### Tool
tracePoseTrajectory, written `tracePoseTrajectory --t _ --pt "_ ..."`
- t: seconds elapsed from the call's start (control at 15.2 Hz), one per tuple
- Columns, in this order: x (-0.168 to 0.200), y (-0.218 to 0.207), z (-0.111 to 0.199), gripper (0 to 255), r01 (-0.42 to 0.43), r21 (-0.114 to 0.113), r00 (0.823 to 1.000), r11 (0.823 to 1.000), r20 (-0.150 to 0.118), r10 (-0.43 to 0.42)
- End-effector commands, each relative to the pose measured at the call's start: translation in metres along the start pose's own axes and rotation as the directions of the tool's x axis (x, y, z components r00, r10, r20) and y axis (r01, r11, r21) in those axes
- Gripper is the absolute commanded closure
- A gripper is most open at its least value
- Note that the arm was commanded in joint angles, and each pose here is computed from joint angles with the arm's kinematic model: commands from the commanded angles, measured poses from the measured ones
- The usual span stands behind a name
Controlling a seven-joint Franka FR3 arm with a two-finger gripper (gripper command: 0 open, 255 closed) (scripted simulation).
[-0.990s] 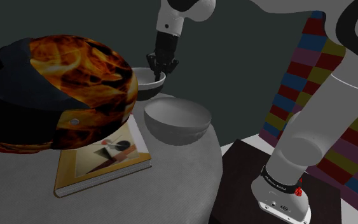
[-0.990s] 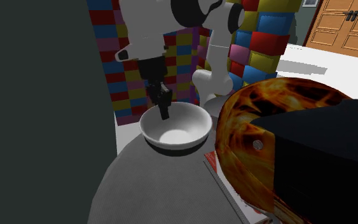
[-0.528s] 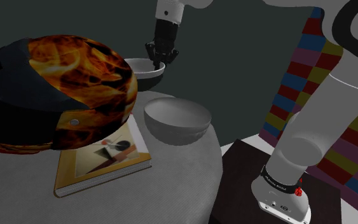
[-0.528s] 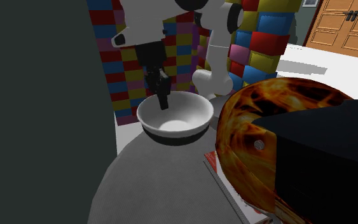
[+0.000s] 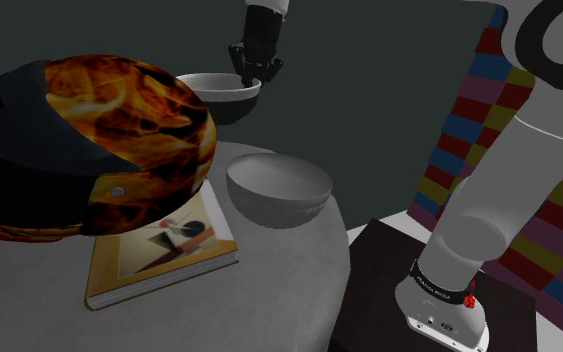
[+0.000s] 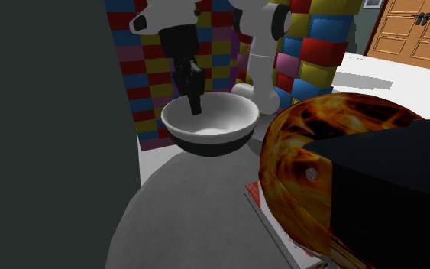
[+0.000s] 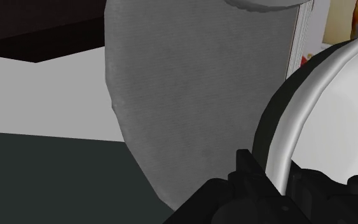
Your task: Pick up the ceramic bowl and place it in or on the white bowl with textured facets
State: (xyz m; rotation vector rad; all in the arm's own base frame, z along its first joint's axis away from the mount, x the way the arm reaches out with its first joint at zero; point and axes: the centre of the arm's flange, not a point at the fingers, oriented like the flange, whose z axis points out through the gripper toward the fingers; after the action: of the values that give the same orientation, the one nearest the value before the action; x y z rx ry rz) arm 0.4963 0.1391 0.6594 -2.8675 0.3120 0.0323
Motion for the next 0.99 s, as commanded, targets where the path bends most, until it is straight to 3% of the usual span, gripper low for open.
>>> tracePoseTrajectory --t 0.0,0.53,0.92 --pt "0.0 -0.003 -0.01 255 0.0 0.0 1.0 1.0 0.0 0.0" --pt "-0.002 -0.012 -0.048 255 0.0 0.0 1.0 1.0 0.0 0.0" --pt "-0.081 -0.015 -0.049 255 0.0 0.0 1.0 1.0 0.0 0.0"
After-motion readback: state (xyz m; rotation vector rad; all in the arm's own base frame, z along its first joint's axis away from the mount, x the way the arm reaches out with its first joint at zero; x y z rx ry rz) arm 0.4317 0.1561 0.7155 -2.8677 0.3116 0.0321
